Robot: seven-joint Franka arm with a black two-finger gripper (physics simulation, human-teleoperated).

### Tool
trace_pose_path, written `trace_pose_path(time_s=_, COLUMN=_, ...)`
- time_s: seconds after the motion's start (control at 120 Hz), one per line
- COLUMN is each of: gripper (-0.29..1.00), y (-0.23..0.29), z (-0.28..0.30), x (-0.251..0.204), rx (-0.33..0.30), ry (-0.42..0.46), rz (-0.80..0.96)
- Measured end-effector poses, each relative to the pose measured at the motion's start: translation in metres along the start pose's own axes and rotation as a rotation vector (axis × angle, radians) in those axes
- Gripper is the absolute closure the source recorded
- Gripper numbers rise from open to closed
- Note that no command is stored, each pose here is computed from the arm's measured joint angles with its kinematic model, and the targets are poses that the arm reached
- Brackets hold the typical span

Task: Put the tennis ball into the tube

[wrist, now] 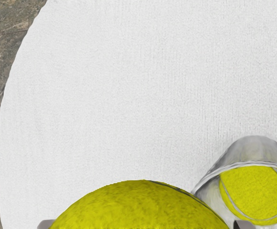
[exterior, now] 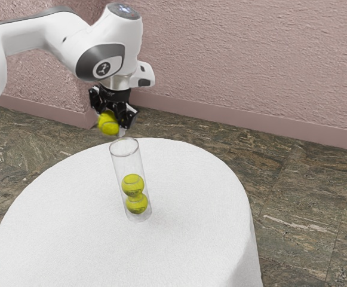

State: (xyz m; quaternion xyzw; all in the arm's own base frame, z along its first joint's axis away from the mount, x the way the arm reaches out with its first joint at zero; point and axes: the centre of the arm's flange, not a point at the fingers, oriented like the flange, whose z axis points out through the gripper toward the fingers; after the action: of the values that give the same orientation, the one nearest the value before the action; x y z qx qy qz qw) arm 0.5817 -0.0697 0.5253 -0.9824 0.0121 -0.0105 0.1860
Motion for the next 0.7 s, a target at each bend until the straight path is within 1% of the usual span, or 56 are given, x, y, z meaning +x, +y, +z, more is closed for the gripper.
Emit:
trace_pose_path(time_s=0.158, gripper=0.37, y=0.027, z=-0.009, x=-0.004, rx=-0.004, ry=0.018, rz=0.048)
trace_pose_path(time_s=0.3, gripper=0.38, y=0.021, z=-0.007, x=-0.005, rx=-0.010, ry=0.006, rz=0.031)
trace_pose_path(time_s=0.425, gripper=0.21, y=0.023, z=-0.007, x=-0.004, rx=-0.009, ry=0.003, rz=0.042)
trace_pose_path(time_s=0.583, gripper=0.10, y=0.035, z=-0.013, x=-0.006, rx=-0.010, ry=0.011, rz=0.075)
trace_pose_path(time_s=0.633, gripper=0.08, y=0.026, z=-0.013, x=-0.006, rx=-0.046, ry=0.005, rz=0.066)
trace_pose_path(time_s=0.667, gripper=0.07, y=0.002, z=-0.011, x=-0.004, rx=-0.109, ry=-0.006, rz=0.032)
trace_pose_path(time_s=0.7, gripper=0.06, y=-0.040, z=-0.001, x=-0.002, rx=-0.175, ry=-0.023, rz=-0.031)
